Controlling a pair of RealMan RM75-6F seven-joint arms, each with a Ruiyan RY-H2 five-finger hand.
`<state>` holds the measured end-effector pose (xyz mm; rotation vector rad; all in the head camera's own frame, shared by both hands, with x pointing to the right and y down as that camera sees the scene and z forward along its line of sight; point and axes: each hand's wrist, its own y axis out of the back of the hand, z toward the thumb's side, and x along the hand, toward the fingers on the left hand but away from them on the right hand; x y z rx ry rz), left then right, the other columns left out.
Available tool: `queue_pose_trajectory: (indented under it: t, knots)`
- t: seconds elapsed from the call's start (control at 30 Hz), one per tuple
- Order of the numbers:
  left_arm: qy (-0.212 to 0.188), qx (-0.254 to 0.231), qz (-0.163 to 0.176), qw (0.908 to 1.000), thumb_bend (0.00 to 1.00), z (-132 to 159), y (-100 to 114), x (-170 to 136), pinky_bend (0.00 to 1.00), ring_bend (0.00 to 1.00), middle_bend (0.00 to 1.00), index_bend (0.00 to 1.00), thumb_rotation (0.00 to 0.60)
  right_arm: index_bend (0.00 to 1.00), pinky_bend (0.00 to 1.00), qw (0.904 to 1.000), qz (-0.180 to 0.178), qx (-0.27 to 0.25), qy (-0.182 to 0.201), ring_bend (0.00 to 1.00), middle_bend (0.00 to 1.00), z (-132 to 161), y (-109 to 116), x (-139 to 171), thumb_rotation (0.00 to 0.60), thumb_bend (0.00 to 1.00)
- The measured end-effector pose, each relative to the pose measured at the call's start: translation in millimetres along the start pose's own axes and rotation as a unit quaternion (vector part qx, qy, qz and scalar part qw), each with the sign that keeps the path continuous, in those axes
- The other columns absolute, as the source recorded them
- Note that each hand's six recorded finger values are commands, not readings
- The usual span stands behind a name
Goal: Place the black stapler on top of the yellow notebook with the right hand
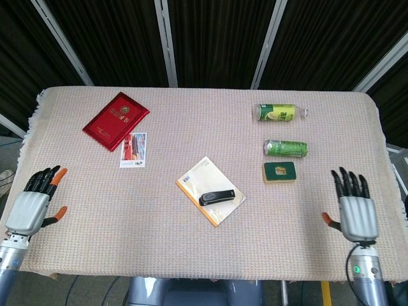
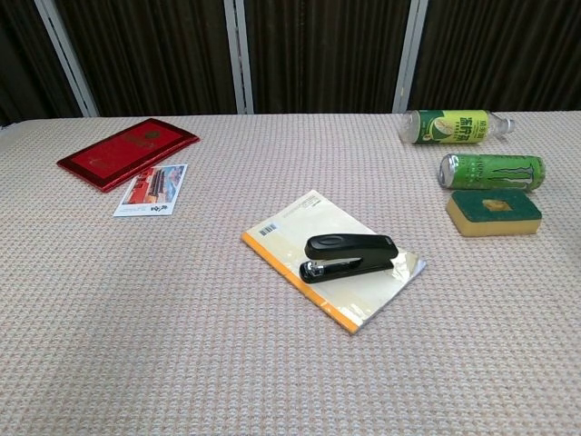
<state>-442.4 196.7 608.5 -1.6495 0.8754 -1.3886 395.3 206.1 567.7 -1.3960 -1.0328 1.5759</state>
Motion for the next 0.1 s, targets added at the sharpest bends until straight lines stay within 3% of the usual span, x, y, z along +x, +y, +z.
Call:
queue_pose_trajectory:
  t: [0.1]
  knots:
    - [0.0,0.001,-0.004,1.0,0.3,-0.3,-2.8,1.2,0.09,0.0,0.0,0.0,0.6,0.0,0.0,0.9999,-0.015,-0.005,-0.007,0.0,0.0,-12.9,5.7,5.2,0.6,0.13]
